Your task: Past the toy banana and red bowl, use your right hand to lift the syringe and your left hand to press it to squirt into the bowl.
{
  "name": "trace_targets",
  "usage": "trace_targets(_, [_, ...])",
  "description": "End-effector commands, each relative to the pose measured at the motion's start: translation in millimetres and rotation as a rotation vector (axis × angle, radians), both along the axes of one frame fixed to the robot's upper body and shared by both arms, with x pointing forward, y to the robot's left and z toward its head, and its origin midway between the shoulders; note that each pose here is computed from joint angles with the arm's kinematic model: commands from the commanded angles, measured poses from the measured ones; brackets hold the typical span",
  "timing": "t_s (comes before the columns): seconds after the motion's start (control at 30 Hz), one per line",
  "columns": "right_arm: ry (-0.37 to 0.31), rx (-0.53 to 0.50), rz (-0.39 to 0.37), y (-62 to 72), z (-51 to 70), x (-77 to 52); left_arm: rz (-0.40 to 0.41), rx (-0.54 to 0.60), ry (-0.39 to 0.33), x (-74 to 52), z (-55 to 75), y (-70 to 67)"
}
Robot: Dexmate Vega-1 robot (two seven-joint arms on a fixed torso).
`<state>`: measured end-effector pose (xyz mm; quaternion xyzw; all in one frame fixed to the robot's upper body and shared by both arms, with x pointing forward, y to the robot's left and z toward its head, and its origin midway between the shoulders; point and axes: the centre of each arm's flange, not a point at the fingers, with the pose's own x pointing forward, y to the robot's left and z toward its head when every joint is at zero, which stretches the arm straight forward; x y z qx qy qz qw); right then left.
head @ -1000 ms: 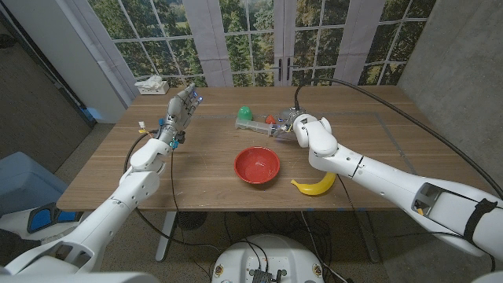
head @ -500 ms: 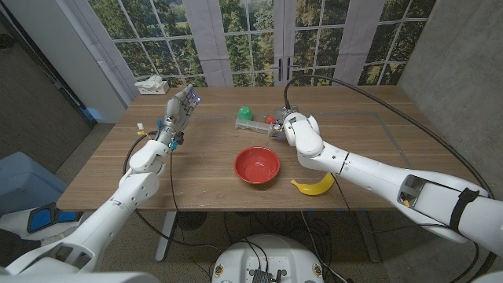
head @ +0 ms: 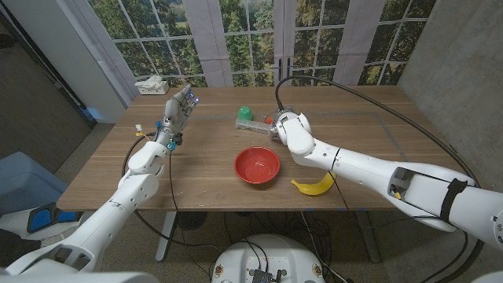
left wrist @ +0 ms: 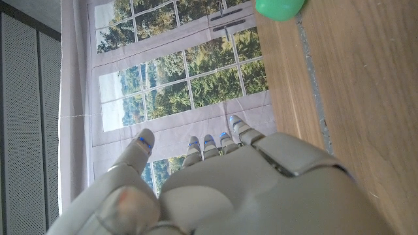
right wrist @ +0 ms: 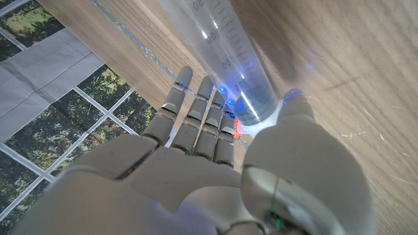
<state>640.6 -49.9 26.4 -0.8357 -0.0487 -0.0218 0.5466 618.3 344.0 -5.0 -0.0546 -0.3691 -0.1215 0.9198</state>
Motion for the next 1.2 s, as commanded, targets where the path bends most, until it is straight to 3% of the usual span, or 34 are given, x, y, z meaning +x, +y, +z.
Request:
trace_targets(0.03, [0.016,-0.044,0.006,2.4,-5.2,7.2,0.003,-0.004,0.005,0.5,-1.6,2.8])
trace_targets(0.47, [-0.085,-0.095,0.142,-3.1,-10.5,4.1,0.002,-0.001,0.009,3.5,-0.9,2.5])
trace_targets(0.63, [-0.086,-0.097,0.165,-8.9,-12.0,2.9,-0.004,0.003,0.011,4.2,-0.7,0.2])
trace_targets(1.2, [-0.270,0.057,0.355,-34.6,-2.6,-34.3,-0.014,0.017,-0.012,-1.8,5.7,-8.5])
